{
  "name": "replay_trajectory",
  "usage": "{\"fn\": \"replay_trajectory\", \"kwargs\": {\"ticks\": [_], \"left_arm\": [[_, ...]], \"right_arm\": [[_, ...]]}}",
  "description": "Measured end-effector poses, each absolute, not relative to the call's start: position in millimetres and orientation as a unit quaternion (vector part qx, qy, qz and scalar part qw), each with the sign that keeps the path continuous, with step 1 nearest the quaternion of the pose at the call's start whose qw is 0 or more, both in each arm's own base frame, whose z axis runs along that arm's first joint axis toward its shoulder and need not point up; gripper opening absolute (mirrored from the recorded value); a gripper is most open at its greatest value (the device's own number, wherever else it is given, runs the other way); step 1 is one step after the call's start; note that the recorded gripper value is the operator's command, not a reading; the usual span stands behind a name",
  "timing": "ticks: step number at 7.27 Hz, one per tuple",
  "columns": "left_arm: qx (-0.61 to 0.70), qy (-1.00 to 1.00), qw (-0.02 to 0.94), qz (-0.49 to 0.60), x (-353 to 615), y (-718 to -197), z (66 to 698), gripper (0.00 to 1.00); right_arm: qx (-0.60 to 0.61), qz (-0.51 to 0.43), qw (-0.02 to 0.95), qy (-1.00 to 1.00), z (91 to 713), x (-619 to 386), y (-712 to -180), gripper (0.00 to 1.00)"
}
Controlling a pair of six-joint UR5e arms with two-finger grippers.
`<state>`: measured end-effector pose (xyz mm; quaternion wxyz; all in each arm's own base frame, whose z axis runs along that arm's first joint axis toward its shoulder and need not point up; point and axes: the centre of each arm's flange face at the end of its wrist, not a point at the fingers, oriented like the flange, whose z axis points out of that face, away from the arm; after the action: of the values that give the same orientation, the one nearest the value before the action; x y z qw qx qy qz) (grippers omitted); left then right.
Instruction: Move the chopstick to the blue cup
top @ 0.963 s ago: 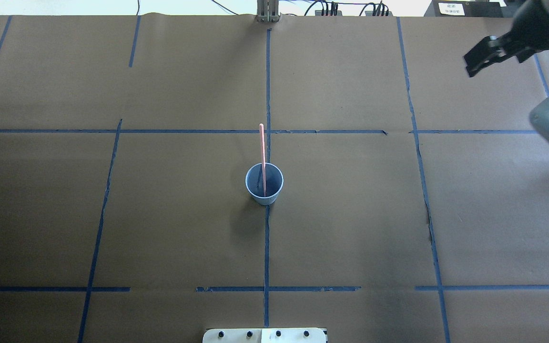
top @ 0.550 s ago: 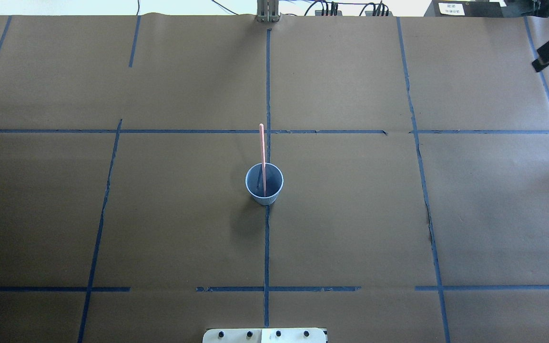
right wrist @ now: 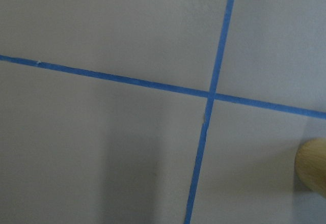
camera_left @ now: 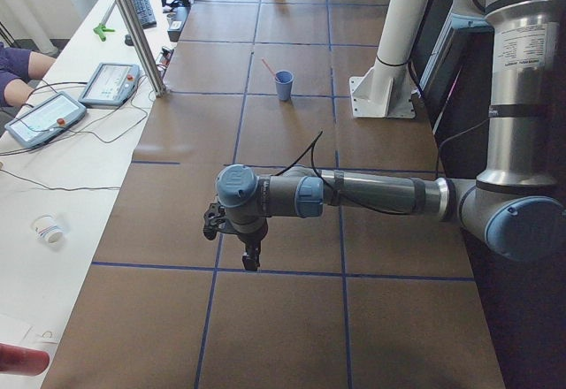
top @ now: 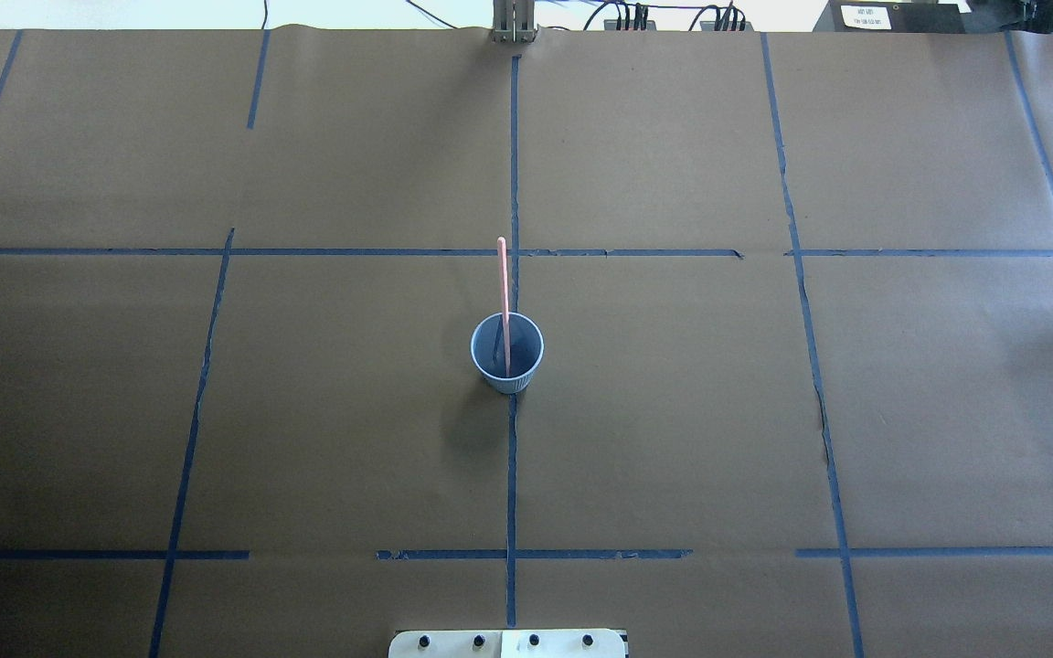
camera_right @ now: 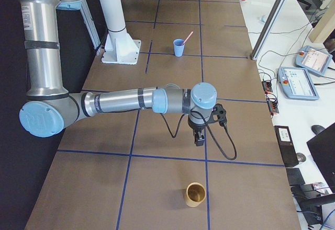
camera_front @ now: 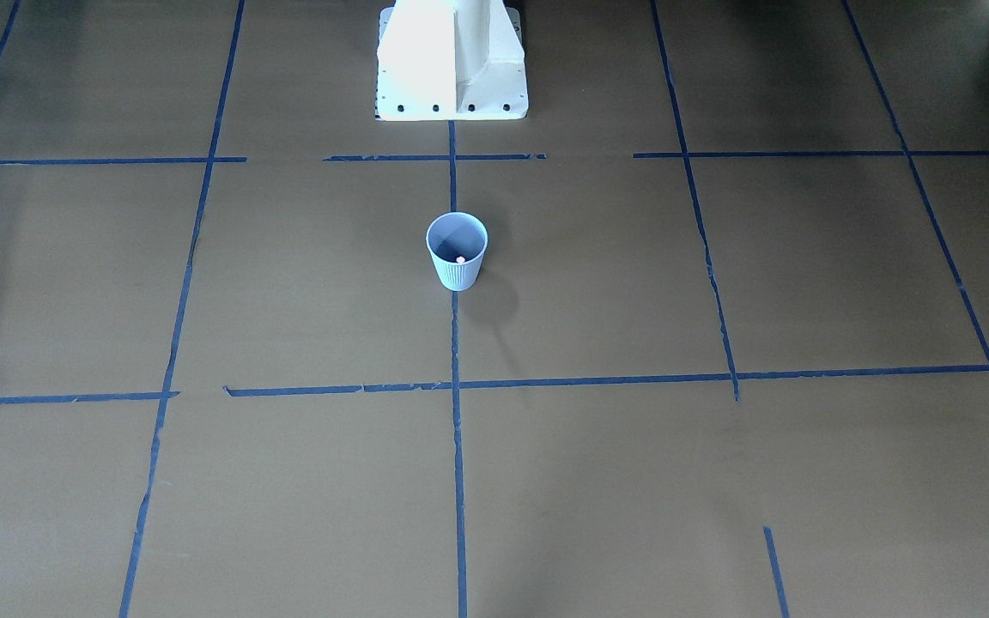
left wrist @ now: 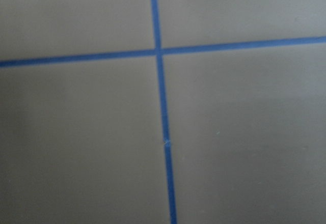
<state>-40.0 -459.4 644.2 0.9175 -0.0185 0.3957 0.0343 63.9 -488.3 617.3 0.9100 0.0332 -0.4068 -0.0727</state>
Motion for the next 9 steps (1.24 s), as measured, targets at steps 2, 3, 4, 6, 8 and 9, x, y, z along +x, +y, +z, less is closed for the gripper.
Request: {"fn": "replay_trajectory", "kwargs": {"ticks": [2,3,4,6,8,9], "left_arm": [[-0.024,0.396,0.918,0.028,-44,-445,659,1.00],[-0.019,0.396,0.918,0.021,-51,-445,658,1.00],[-0.011,0.396,0.918,0.011,-61,-447,655,1.00],[0.000,0.396,0.918,0.001,-74,-449,652,1.00],[0.004,0.395,0.919,-0.001,-77,-450,649,1.00],[0.007,0.395,0.919,-0.002,-79,-450,647,1.00]], "right_arm": [[0.027,-0.066,0.912,-0.403,642,65,-472,1.00],[0.029,-0.060,0.916,-0.395,647,67,-470,1.00],[0.024,-0.043,0.920,-0.390,650,68,-469,1.00],[0.005,0.004,0.922,-0.387,654,71,-467,1.00],[-0.002,0.022,0.920,-0.390,661,76,-460,1.00],[0.001,0.026,0.919,-0.393,662,79,-457,1.00]]}}
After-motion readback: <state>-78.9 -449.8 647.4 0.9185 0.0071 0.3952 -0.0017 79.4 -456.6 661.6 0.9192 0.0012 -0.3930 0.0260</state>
